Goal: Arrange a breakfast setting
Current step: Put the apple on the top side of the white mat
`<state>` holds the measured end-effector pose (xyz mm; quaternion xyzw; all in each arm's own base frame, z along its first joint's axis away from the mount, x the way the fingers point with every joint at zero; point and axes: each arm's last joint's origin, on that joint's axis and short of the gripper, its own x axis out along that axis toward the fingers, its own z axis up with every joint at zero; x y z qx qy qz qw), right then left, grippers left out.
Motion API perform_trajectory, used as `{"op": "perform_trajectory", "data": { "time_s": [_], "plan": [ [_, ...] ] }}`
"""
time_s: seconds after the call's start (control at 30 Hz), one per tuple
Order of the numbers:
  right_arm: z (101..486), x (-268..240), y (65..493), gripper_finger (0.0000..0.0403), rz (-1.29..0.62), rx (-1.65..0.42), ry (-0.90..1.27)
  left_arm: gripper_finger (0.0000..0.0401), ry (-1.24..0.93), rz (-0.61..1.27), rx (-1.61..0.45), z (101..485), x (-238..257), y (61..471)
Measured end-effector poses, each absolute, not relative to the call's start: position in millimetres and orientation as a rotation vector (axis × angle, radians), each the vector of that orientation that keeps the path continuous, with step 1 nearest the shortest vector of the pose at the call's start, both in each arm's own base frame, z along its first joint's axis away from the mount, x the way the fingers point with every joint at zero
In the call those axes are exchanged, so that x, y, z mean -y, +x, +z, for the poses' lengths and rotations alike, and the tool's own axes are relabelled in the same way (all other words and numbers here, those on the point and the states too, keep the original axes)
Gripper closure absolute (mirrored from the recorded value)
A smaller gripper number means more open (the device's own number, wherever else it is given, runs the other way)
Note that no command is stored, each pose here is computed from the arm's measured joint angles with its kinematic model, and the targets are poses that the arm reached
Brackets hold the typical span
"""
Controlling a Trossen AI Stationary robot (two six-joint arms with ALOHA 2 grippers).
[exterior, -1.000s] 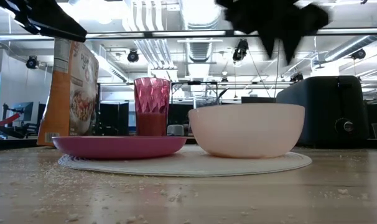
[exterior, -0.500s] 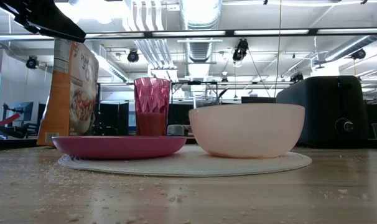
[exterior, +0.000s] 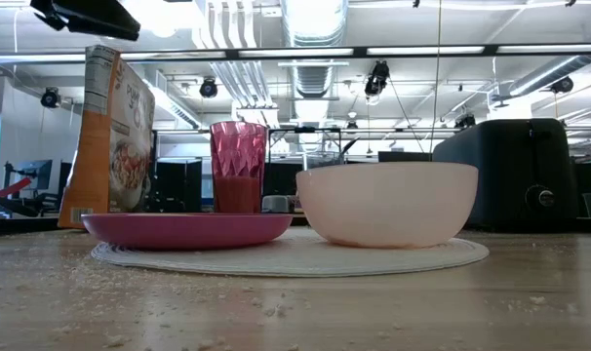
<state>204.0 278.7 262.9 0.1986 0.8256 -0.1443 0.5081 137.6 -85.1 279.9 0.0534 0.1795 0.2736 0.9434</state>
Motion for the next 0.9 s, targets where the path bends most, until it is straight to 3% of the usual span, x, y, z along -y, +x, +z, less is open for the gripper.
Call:
{"op": "perform_trajectory", "data": {
  "time_s": [0.33, 0.9],
  "plan": [
    [235.2, -293.6, 169.6, 0.0193, -0.364, -2.029, 0.330, 0.0164, 0.105, 0.582, -0.331, 287.9, 84.8, 137.9],
    [194.8, -306.8, 144.0, 0.0193, -0.207, -1.998, 0.262, 0.0164, 0.093, 0.597, -0.316, 288.2, 84.7, 138.1]
  ]
}}
